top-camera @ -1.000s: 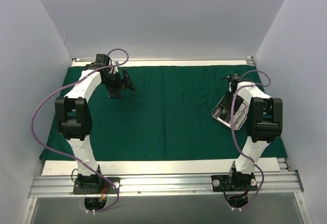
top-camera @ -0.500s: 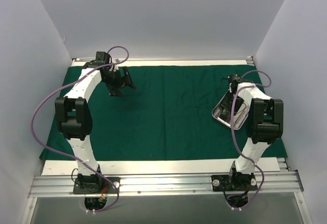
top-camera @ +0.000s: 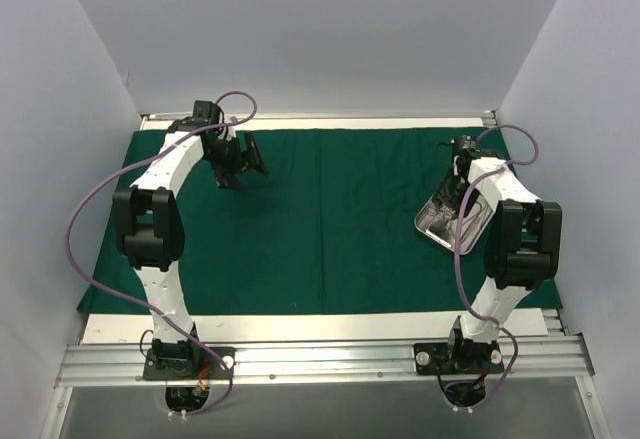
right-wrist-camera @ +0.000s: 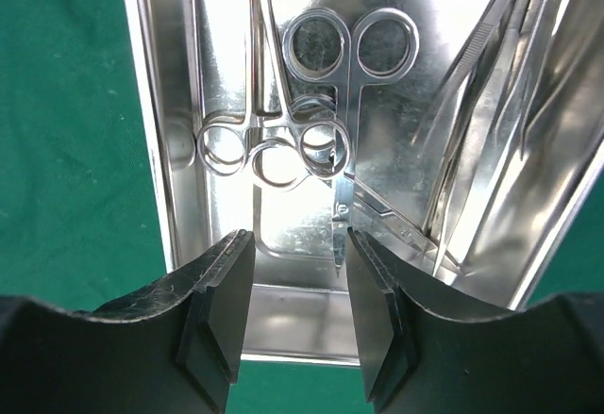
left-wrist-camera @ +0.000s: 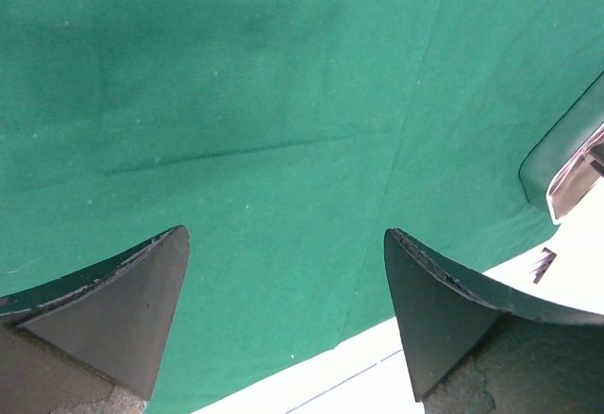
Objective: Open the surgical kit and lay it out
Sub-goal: Pick up the medical item from the container.
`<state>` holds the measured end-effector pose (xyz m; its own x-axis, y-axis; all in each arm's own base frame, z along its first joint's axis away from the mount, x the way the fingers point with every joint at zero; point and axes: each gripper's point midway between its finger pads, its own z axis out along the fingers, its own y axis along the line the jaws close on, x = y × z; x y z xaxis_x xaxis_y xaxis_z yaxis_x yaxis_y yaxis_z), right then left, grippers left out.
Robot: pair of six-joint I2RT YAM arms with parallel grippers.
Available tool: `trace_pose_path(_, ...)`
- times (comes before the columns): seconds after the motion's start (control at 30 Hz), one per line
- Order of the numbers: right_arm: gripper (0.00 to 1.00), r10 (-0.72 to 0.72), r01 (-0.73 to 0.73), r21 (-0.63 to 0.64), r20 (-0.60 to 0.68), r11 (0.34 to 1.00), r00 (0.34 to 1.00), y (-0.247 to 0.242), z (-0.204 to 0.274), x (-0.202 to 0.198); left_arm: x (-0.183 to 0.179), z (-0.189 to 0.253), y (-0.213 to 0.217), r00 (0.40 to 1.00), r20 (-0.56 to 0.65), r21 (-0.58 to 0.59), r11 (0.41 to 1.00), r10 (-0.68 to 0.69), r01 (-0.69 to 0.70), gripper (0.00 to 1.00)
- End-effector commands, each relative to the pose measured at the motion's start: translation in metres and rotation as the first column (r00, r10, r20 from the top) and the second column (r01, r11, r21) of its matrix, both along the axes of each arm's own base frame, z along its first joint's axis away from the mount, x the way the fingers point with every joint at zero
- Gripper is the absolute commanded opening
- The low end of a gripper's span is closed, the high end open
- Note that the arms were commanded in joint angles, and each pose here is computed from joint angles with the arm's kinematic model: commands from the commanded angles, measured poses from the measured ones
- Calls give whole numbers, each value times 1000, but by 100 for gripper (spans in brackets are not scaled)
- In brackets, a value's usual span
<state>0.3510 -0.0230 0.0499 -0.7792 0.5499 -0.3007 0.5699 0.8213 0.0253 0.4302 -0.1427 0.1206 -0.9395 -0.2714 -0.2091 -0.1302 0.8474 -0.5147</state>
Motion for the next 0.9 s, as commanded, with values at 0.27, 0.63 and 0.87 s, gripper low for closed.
trace_pose_path(0.27, 41, 5, -7, -25, -72, 1000, 997, -2, -13, -27, 10, 20, -8, 998, 51, -5, 1000, -24, 24, 93)
trace_pose_path(0.63, 34, 20, -23, -22, -137, 999, 990, -2, -49, -36, 13, 23, -8, 998, 56, -3, 1000, -31, 31, 93)
trace_pose_path(0.87, 13, 29, -36, -35, -170, 999, 985, -7, -61, -35, 7, 30, -9, 998, 66, -3, 1000, -25, 26, 93)
